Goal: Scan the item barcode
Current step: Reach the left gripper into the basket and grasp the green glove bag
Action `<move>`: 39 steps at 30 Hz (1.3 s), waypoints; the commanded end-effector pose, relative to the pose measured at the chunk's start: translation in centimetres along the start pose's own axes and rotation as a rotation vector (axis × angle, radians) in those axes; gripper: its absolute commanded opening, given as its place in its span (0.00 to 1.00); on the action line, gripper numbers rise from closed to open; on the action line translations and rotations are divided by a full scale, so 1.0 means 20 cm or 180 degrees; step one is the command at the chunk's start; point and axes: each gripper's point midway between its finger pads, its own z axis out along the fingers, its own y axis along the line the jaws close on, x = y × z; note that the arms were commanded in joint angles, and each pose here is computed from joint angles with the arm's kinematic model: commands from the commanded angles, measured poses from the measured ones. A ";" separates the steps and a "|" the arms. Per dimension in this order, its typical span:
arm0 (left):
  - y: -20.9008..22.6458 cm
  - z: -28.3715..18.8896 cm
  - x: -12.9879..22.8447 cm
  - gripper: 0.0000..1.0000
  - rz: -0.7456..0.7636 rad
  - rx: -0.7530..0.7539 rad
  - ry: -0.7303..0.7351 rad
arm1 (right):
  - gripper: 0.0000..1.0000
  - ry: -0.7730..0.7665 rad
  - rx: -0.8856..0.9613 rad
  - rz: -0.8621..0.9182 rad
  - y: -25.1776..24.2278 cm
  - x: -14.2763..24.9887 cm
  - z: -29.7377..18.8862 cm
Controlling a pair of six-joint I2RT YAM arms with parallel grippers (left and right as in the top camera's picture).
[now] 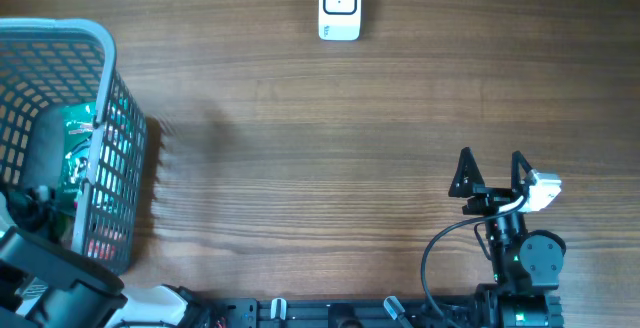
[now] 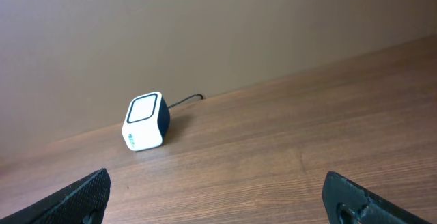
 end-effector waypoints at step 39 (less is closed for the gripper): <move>0.13 0.11 0.17 0.70 0.0281 -0.0148 -0.0700 | 1.00 0.0003 -0.0058 -0.0045 0.02 0.00 0.00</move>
